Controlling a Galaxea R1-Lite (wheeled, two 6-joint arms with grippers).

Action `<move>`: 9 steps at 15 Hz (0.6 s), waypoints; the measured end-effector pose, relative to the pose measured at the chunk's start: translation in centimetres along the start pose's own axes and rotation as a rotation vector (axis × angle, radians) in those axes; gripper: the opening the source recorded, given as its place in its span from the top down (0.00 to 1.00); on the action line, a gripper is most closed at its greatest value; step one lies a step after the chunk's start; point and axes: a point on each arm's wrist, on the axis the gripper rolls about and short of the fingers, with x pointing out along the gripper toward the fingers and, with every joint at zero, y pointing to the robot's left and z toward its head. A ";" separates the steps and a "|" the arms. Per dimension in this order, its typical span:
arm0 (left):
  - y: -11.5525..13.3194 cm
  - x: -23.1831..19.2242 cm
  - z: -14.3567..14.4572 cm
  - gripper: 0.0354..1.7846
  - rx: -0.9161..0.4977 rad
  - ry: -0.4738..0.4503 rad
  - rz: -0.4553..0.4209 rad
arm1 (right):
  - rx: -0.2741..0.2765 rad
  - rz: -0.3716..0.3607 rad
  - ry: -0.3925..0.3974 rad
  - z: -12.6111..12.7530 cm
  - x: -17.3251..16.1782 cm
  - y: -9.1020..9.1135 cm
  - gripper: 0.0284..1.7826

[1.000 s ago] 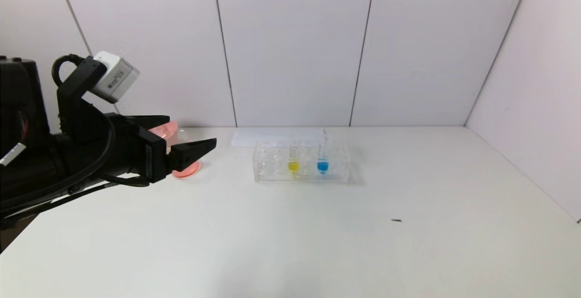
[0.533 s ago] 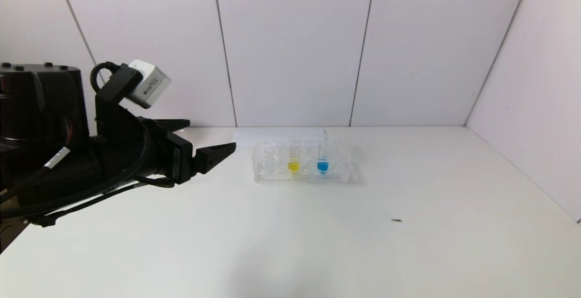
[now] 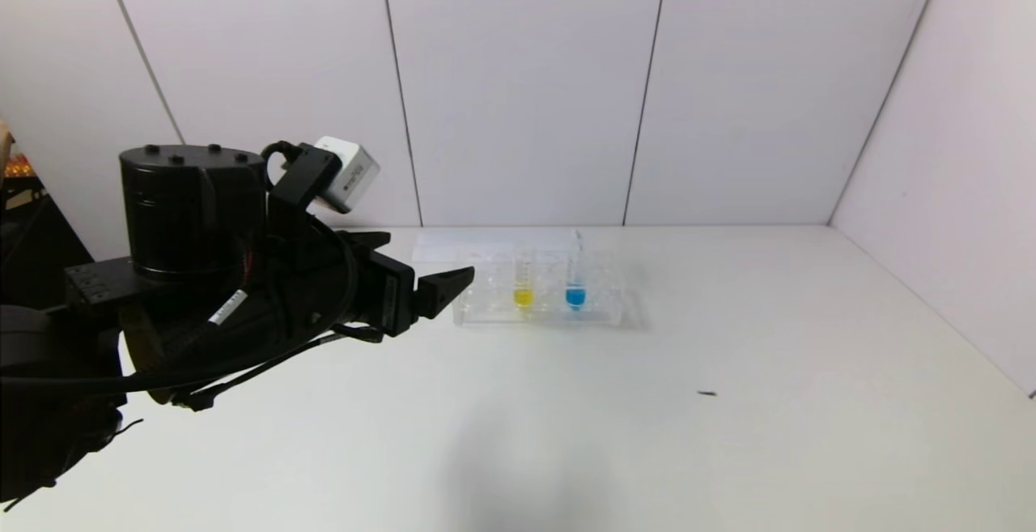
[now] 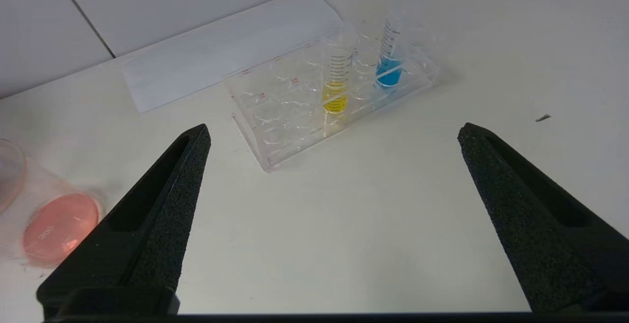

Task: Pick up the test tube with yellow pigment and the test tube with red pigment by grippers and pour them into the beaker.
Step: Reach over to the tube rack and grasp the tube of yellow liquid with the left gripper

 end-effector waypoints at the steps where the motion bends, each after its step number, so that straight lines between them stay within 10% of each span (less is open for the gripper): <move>1: -0.2 0.5 -0.2 0.01 -0.021 0.006 -0.007 | 0.000 0.000 0.000 0.0 0.0 0.0 0.05; 9: -1.9 3.9 -1.5 0.01 -0.111 0.060 0.029 | 0.000 0.001 0.000 0.0 0.0 0.0 0.05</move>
